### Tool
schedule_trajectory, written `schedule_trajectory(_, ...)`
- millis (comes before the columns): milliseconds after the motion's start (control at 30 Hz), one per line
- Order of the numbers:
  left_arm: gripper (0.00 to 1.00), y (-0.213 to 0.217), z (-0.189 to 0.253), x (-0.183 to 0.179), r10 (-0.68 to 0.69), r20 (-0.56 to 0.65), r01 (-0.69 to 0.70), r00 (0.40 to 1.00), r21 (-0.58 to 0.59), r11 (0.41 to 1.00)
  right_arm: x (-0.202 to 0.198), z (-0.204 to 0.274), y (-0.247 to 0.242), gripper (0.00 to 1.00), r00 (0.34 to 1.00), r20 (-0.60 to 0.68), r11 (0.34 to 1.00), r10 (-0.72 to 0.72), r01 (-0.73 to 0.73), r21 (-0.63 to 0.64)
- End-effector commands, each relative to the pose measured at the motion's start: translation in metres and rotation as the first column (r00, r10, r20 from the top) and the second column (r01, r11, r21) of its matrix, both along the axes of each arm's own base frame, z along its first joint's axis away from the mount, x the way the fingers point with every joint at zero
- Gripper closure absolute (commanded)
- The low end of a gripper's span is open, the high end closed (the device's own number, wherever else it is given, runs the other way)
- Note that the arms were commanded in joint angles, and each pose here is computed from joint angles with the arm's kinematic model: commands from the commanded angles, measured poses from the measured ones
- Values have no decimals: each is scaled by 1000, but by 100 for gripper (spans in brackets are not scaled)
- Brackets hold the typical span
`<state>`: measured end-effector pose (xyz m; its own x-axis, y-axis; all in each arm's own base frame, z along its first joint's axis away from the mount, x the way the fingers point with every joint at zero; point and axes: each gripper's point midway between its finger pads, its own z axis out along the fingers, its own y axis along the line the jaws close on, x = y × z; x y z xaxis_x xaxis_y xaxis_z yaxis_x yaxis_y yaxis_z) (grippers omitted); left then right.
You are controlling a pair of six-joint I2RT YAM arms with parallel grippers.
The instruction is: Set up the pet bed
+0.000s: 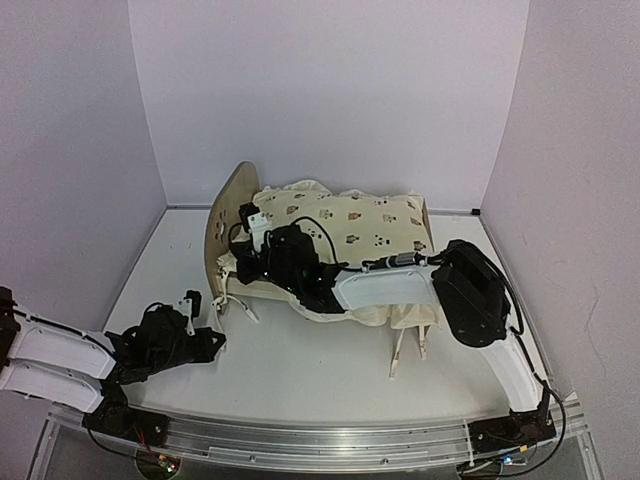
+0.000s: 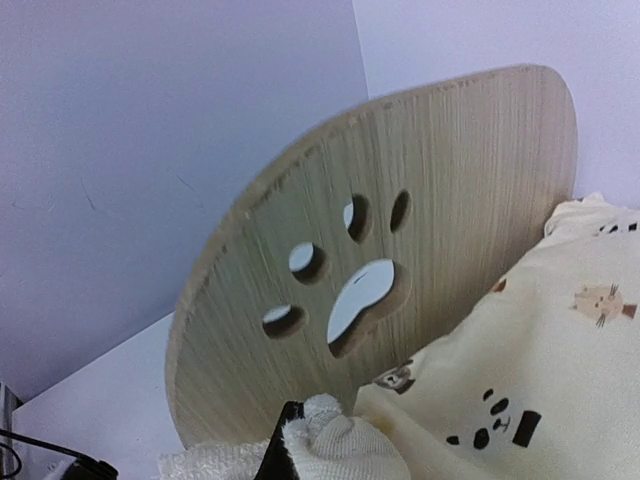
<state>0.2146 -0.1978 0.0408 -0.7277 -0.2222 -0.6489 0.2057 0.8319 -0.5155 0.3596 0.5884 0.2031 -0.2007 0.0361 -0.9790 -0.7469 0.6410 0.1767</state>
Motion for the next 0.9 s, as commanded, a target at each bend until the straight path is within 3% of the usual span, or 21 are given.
schedule_trajectory(0, 100, 2, 6, 3, 15, 25, -15, 1000, -3, 1000, -20, -8, -2, 95, 996, -32, 996, 83, -82, 33)
schedule_trajectory(67, 100, 3, 8, 4, 19, 32, -19, 999, 0, 1000, -35, -9, -2, 79, 986, -51, 987, 158, -157, 27)
schedule_trajectory(133, 100, 2, 10, 6, 21, 42, -21, 999, 3, 1000, -48, -9, -3, 69, 973, -74, 976, 217, -216, 19)
schedule_trajectory(367, 100, 1, 15, 11, 29, 57, -29, 998, 15, 999, -102, 0, -7, 57, 898, -141, 903, 417, -427, -49)
schedule_trajectory(567, 100, 1, 19, 12, 34, 63, -34, 997, 10, 999, -141, -23, -29, 56, 864, -182, 847, 469, -499, -185)
schedule_trajectory(867, 100, 0, 26, 14, 34, 67, -35, 997, 9, 999, -110, -101, -41, 60, 952, -161, 863, 261, -305, -403)
